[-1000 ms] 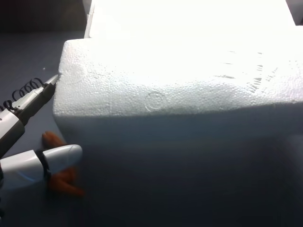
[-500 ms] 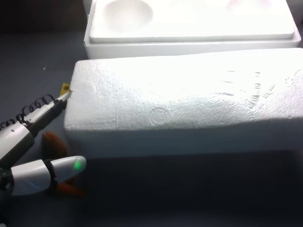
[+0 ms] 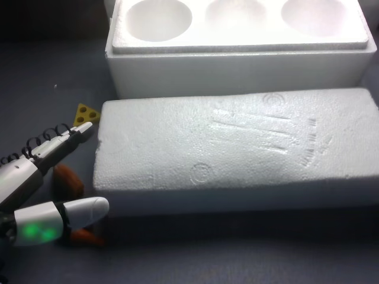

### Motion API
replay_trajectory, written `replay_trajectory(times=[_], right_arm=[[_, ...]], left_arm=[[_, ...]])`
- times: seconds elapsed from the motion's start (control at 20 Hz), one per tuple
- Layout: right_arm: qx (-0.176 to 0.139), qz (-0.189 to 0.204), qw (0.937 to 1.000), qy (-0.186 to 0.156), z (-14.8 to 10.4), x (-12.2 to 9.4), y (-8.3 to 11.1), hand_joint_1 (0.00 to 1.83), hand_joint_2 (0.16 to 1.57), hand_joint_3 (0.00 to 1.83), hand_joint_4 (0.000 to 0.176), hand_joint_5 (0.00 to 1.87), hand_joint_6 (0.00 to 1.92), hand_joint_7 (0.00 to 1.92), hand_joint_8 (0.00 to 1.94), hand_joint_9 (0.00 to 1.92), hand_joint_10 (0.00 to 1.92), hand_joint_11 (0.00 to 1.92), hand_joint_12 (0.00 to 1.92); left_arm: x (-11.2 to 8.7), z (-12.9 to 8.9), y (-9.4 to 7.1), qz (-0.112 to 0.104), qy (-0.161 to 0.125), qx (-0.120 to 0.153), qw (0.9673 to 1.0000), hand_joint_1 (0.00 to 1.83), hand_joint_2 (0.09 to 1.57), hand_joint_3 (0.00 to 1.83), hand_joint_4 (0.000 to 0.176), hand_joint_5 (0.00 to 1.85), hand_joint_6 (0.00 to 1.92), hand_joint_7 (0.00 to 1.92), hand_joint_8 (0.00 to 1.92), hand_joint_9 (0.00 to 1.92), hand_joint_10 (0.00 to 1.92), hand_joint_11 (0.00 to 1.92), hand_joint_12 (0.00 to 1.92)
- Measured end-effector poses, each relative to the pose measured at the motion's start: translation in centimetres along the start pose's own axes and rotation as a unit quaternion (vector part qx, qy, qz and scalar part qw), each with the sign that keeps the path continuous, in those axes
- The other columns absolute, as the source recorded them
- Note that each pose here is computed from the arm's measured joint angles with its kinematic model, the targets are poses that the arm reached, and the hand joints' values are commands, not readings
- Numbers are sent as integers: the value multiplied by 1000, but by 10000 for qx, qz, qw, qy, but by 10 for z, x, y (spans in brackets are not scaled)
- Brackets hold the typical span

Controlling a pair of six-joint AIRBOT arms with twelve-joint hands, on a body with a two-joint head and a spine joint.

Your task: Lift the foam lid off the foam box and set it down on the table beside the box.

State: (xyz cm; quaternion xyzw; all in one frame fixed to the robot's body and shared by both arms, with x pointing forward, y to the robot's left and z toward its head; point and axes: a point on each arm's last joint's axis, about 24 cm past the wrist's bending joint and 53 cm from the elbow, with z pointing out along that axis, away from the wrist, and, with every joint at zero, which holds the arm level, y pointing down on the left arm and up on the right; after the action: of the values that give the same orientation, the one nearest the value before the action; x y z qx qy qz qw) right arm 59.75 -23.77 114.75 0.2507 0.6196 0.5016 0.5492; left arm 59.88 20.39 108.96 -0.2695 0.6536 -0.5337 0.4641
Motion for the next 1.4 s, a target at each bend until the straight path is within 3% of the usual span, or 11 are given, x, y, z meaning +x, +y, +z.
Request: replay_trajectory(times=[0.35,0.45,0.6,0.7,0.75,0.9,1.0,1.1,1.15,1.2,1.4], right_arm=[[-54,-150,9999,-67,0,-10,6,367,1191,0,0,0,0,0,0,0,0,0,0],[-141,-313,9994,-88,1,-16,14,382,1197,0,0,0,0,0,0,0,0,0,0],[-458,-558,9972,-187,6,-26,37,293,1278,28,0,0,0,0,0,0,0,0,0],[-596,-686,9955,-265,8,-31,47,366,1337,39,12,0,0,0,0,0,0,0,0],[-652,-753,9946,-288,11,-35,50,328,1318,19,5,0,0,0,0,0,0,0,0],[-812,-913,9916,-425,17,-45,62,277,1316,14,11,0,0,0,0,0,0,0,0],[-969,-985,9889,-552,22,-53,72,256,1334,20,32,0,0,0,0,0,0,0,0],[-1125,-1116,9854,-618,29,-57,83,198,1347,19,5,0,0,0,0,0,0,15,12],[-1208,-1170,9839,-599,33,-57,88,180,1338,13,11,0,0,0,0,0,0,35,27],[-1299,-1201,9825,-583,38,-56,93,148,1362,0,13,0,0,0,0,0,0,6,333],[-1534,-1271,9792,-387,64,-42,110,164,1337,0,0,0,0,0,0,0,0,0,1]], left_arm=[[-18,-3,-15,308,-87,84,9995,290,1007,0,108,0,0,0,0,0,0,0,0],[-25,-3,-29,469,-108,277,9985,291,1035,4,138,0,0,0,0,0,0,0,0],[-39,2,-53,724,-210,636,9951,302,1081,17,149,0,0,0,0,0,0,0,0],[-49,10,-63,846,-323,781,9928,305,1098,14,145,0,0,0,0,0,0,0,0],[-55,16,-70,931,-386,855,9912,309,1108,15,115,0,0,0,0,0,0,0,0],[-64,28,-89,1085,-440,1128,9867,301,1110,10,109,0,0,0,0,0,0,0,0],[-66,38,-104,1228,-424,1325,9826,302,1137,16,122,0,0,0,0,0,0,0,0],[-67,51,-120,1331,-390,1530,9784,300,1157,18,105,0,0,0,0,0,0,0,0],[-64,57,-128,1381,-343,1636,9762,313,1162,16,103,0,0,0,0,0,0,0,0],[-60,63,-133,1453,-258,1711,9741,321,1161,13,99,0,0,0,0,0,0,0,0],[-42,83,-148,1643,40,1872,9685,445,1236,25,78,0,0,0,0,0,0,0,0]])
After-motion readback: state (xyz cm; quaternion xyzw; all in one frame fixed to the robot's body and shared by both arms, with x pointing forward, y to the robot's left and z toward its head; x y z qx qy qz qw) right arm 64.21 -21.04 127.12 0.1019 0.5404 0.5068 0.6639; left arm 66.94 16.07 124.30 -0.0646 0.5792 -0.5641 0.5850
